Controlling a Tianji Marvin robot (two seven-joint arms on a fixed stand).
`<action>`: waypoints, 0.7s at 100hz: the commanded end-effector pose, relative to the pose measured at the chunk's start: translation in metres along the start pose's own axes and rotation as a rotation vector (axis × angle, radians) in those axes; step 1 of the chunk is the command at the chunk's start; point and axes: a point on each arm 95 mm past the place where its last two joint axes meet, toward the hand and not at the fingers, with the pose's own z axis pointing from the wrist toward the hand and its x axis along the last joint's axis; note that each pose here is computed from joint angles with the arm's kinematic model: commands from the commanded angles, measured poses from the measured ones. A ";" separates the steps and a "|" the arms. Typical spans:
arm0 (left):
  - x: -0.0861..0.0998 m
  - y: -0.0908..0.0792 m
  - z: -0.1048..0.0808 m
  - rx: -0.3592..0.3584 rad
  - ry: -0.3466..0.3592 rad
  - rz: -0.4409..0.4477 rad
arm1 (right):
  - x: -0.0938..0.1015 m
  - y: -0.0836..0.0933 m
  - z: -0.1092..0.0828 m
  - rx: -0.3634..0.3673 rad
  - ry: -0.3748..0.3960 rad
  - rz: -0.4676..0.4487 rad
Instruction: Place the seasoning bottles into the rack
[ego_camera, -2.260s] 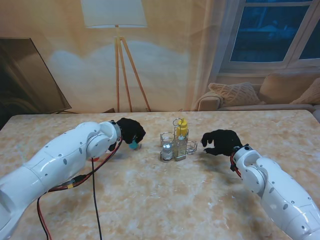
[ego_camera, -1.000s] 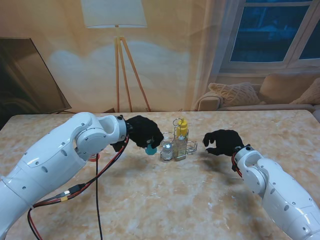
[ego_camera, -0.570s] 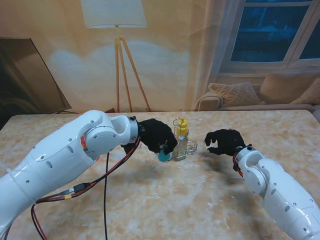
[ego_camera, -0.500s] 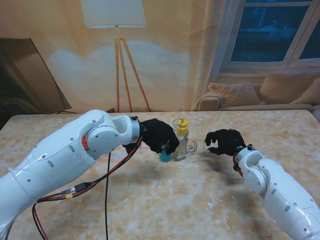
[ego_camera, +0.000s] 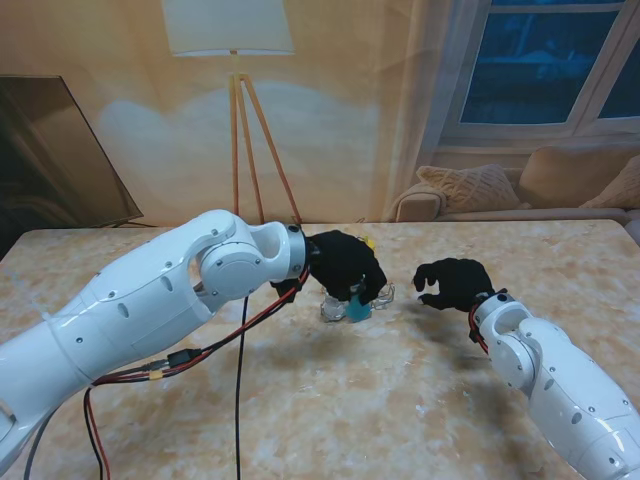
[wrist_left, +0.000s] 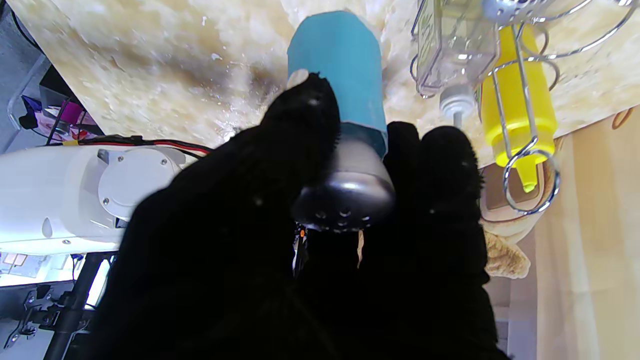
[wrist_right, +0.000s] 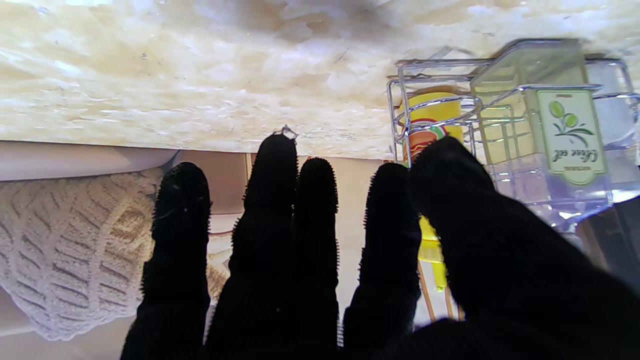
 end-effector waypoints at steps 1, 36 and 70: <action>0.004 -0.012 0.007 0.010 0.006 0.012 | 0.003 -0.006 -0.002 0.020 0.005 0.000; 0.004 -0.019 0.035 0.047 -0.005 0.001 | 0.002 -0.007 -0.002 0.021 0.001 0.002; 0.003 -0.026 0.059 0.090 -0.006 0.010 | 0.001 -0.007 -0.004 0.019 -0.003 -0.001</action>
